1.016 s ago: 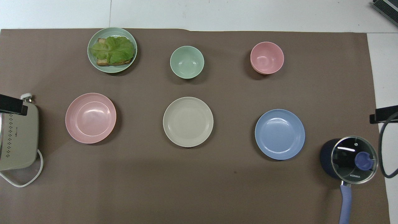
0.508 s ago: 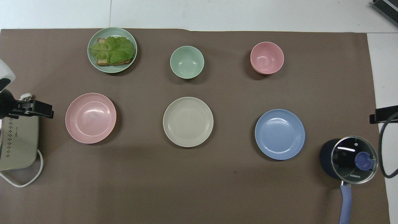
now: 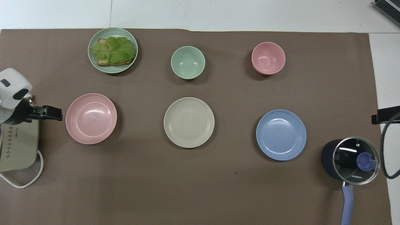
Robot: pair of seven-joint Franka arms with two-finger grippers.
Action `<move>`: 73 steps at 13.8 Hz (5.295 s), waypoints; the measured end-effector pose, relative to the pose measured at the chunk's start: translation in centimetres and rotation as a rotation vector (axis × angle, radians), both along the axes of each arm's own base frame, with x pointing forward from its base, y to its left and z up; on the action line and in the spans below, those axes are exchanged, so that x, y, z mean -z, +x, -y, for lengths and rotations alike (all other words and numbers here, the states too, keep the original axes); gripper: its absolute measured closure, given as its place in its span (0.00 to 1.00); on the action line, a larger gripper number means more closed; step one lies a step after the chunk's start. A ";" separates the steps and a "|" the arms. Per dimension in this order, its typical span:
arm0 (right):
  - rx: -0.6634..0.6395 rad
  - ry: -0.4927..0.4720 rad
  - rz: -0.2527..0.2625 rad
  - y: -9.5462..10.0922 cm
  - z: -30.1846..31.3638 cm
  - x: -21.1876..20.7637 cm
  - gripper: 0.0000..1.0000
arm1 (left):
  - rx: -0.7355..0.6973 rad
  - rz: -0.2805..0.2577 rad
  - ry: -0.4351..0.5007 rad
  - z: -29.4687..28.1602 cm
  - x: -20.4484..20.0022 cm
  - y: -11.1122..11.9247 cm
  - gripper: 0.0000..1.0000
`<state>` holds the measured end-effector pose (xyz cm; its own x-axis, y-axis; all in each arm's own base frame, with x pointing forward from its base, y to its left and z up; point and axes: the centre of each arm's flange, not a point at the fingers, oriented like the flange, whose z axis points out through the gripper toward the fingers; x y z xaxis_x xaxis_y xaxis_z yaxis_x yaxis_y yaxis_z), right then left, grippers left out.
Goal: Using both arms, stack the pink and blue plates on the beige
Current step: 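Reach the left gripper toward the rim of the pink plate, then grasp the pink plate rim with the left gripper and lift it, then carry the pink plate with the left gripper onto the beige plate, then open the left gripper to release the pink plate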
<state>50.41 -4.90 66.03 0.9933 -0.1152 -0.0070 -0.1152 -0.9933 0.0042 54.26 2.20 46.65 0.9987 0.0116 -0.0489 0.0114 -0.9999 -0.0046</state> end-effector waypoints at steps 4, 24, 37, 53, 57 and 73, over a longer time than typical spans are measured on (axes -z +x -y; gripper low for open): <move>0.000 0.000 0.000 0.0 0.0 0.0 0.00 | -0.006 -0.026 0.002 -0.1 6.2 1.7 0.00; 0.007 0.003 -0.026 -0.3 0.3 0.3 0.00 | -0.204 -0.078 0.015 -2.2 15.2 0.5 0.81; 0.009 0.003 -0.027 -0.3 0.4 0.3 0.00 | -0.268 -0.164 -0.158 -0.6 3.8 2.4 0.96; 0.017 0.003 -0.026 -0.4 0.8 0.3 0.00 | -0.422 -0.122 -0.281 30.5 4.3 -4.9 0.96; 0.018 0.003 -0.026 -0.4 0.9 0.3 0.00 | -0.451 -0.107 -0.260 30.7 9.0 -6.1 0.96; 0.019 0.003 -0.022 -0.3 0.9 0.2 0.00 | -0.467 -0.080 -0.255 29.5 10.7 -5.0 0.07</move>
